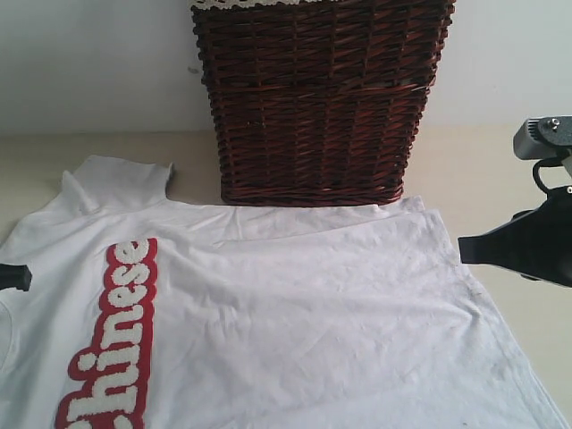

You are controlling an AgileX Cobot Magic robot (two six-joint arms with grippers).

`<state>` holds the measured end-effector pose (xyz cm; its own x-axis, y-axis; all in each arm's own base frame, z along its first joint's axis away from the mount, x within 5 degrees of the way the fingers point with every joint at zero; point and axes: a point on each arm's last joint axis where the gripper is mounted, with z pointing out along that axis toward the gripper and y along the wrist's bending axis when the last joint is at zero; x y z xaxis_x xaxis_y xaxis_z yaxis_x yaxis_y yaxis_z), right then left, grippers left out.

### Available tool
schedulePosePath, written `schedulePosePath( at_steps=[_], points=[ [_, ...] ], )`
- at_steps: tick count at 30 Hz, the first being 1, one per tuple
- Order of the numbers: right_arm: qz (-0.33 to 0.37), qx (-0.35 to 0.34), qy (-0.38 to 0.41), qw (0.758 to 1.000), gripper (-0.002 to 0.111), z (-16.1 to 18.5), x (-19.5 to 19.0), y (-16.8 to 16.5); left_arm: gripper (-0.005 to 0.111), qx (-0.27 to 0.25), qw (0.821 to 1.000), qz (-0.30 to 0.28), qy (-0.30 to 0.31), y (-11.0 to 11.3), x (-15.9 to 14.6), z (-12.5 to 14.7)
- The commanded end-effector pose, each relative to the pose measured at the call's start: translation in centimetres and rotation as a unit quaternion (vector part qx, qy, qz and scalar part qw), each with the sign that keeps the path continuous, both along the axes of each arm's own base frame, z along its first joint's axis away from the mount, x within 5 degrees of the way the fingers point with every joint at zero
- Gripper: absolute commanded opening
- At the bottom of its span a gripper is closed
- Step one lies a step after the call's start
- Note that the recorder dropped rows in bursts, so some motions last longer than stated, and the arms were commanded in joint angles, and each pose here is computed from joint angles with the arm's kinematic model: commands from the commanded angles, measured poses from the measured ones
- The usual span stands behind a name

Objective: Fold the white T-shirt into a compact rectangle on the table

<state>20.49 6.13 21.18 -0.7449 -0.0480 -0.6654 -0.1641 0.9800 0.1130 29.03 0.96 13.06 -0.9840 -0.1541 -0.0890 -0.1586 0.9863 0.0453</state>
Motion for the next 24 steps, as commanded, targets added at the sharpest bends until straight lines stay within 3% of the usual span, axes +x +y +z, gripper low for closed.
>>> schedulePosePath(
  at_steps=[1, 9, 15, 18, 21, 23, 24],
  points=[
    [0.001, -0.002, -0.005, 1.0, 0.0, 0.0, 0.0, -0.1, 0.0, -0.006, 0.999, 0.004, -0.036, 0.1, 1.8, -2.2],
    [0.001, -0.002, -0.005, 1.0, 0.0, 0.0, 0.0, -0.1, 0.0, 0.01, 1.0, 0.014, -0.016, 2.3, 5.3, -4.2],
    [0.001, -0.002, -0.004, 1.0, 0.0, 0.0, 0.0, -0.1, 0.0, 0.021, 0.999, 0.026, -0.034, 4.7, 8.4, -2.6],
    [0.001, -0.001, -0.007, 1.0, 0.0, 0.1, 0.0, -0.1, 0.0, 0.004, 0.996, 0.021, -0.089, 4.5, 10.1, 2.5],
    [0.002, -0.002, -0.007, 1.0, 0.0, 0.1, 0.0, -0.1, 0.0, -0.032, 0.987, -0.077, -0.14, 3.2, 9.2, 7.5],
    [0.003, -0.003, -0.007, 1.0, 0.0, 0.1, 0.0, -0.1, 0.0, -0.048, 0.978, -0.111, -0.17, 2.6, 8.1, 10.6],
    [0.003, -0.003, -0.007, 1.0, 0.0, 0.1, 0.0, -0.1, 0.0, -0.051, 0.974, -0.144, -0.164, 2.2, 7.5, 11.3]
  ],
)
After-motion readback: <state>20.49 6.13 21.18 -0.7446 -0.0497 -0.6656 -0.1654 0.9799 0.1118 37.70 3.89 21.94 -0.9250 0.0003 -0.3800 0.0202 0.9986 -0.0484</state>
